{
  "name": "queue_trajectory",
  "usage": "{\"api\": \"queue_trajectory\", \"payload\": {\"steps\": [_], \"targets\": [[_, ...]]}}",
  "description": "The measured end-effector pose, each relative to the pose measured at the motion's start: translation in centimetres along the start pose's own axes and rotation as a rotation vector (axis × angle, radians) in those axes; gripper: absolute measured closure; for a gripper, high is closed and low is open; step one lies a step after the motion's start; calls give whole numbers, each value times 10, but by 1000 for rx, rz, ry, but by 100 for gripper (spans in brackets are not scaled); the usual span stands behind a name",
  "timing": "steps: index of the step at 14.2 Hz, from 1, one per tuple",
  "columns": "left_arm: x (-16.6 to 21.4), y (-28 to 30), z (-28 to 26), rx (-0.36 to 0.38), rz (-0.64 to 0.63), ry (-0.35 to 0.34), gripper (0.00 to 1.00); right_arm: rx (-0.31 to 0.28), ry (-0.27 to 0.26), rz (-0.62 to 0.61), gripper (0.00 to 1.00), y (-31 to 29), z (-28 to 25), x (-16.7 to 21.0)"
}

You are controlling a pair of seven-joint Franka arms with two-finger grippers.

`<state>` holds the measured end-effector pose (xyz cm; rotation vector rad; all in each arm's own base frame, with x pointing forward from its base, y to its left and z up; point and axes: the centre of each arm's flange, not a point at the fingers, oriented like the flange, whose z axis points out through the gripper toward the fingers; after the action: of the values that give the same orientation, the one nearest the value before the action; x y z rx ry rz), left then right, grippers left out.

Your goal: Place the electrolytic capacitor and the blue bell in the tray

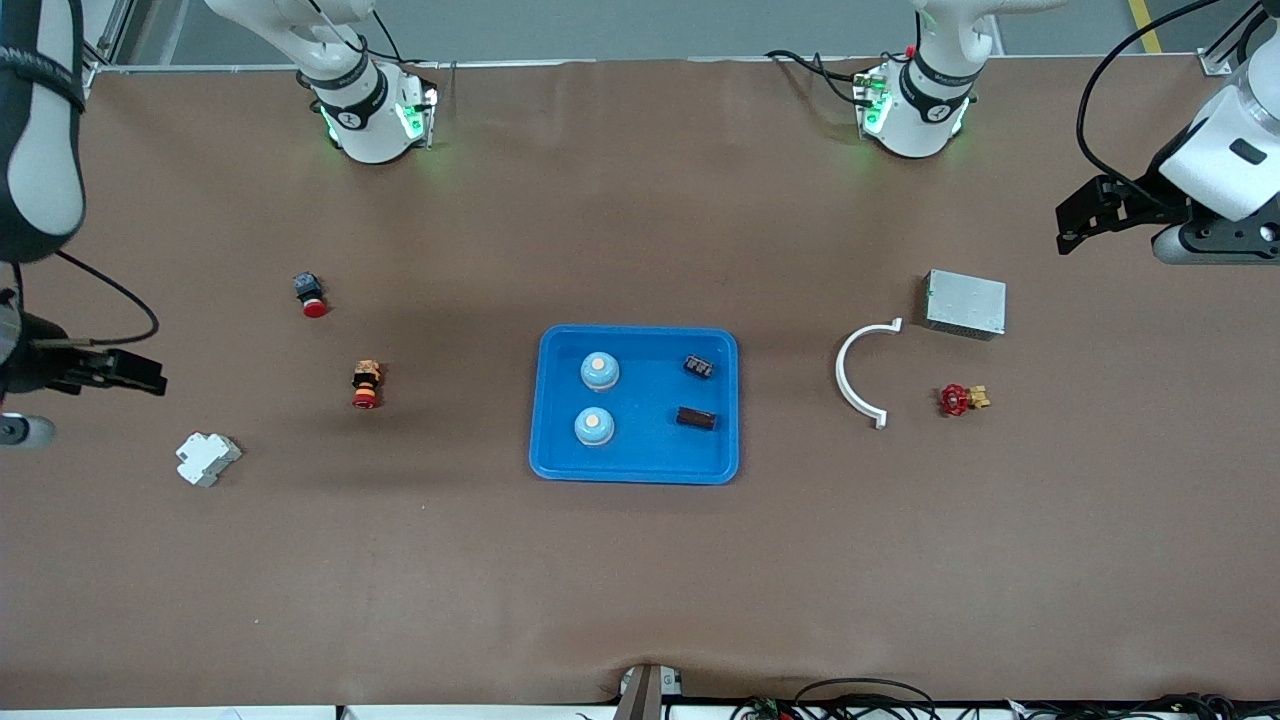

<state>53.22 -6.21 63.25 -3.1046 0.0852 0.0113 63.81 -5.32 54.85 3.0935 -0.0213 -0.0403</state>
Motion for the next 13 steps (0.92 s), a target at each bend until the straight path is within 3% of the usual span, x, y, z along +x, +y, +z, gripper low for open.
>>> {"api": "queue_trajectory", "payload": {"steps": [4, 13], "targets": [[-1, 0, 1, 1, 0, -11, 0, 72, 8, 21, 0, 4, -37, -26], [-2, -1, 2, 1, -1, -18, 0, 87, 11, 30, 0, 7, -58, -72]]}}
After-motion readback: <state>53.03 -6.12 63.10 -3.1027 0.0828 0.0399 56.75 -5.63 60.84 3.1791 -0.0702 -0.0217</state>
